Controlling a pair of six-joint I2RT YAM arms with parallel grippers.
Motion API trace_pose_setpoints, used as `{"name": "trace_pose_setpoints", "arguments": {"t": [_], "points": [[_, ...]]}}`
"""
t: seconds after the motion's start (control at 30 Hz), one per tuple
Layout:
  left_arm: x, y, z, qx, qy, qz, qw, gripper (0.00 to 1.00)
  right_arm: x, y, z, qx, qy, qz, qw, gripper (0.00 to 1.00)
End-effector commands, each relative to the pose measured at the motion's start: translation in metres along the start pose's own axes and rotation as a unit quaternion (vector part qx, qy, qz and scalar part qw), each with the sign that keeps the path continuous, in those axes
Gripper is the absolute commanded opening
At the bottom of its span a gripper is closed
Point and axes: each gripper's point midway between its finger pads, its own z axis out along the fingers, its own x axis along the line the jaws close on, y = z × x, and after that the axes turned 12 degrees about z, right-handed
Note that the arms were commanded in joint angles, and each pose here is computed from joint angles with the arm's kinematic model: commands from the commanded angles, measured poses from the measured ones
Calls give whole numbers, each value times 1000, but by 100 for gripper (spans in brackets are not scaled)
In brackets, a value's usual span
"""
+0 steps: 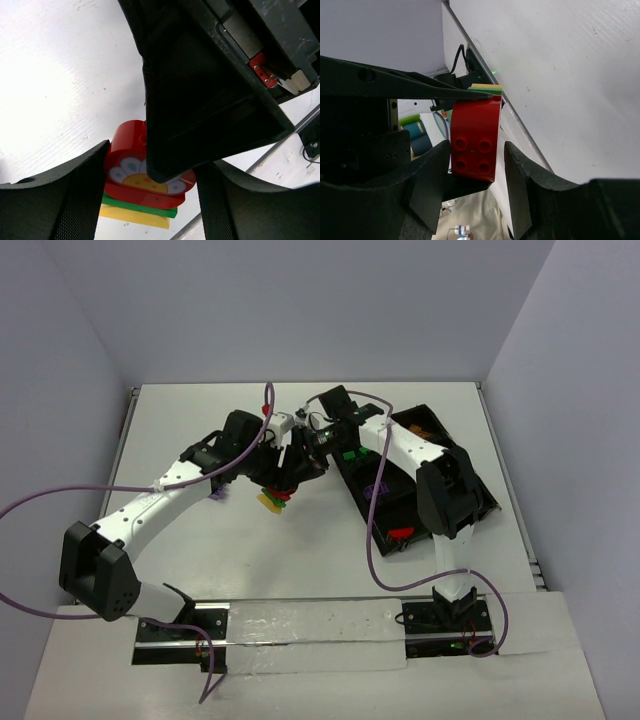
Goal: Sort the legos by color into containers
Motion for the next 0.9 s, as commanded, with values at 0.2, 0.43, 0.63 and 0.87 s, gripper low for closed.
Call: {"name": "trace_pose_setpoints", "arguments": {"t": [0.2, 0.43, 0.63, 0.87], "points": [[9, 35, -10, -41, 38, 21, 998, 11, 20, -6, 4, 16, 35, -20, 999, 0], [12, 41, -19, -31, 54, 9, 998, 72, 13, 7, 2, -31, 7, -10, 999, 0], [17, 52, -41, -60, 65, -20, 996, 99, 2, 34, -13, -113, -36, 13, 993, 0], [25, 55, -88, -121, 31, -117, 985, 99, -5, 52, -46, -198, -67, 21, 978, 0]]}}
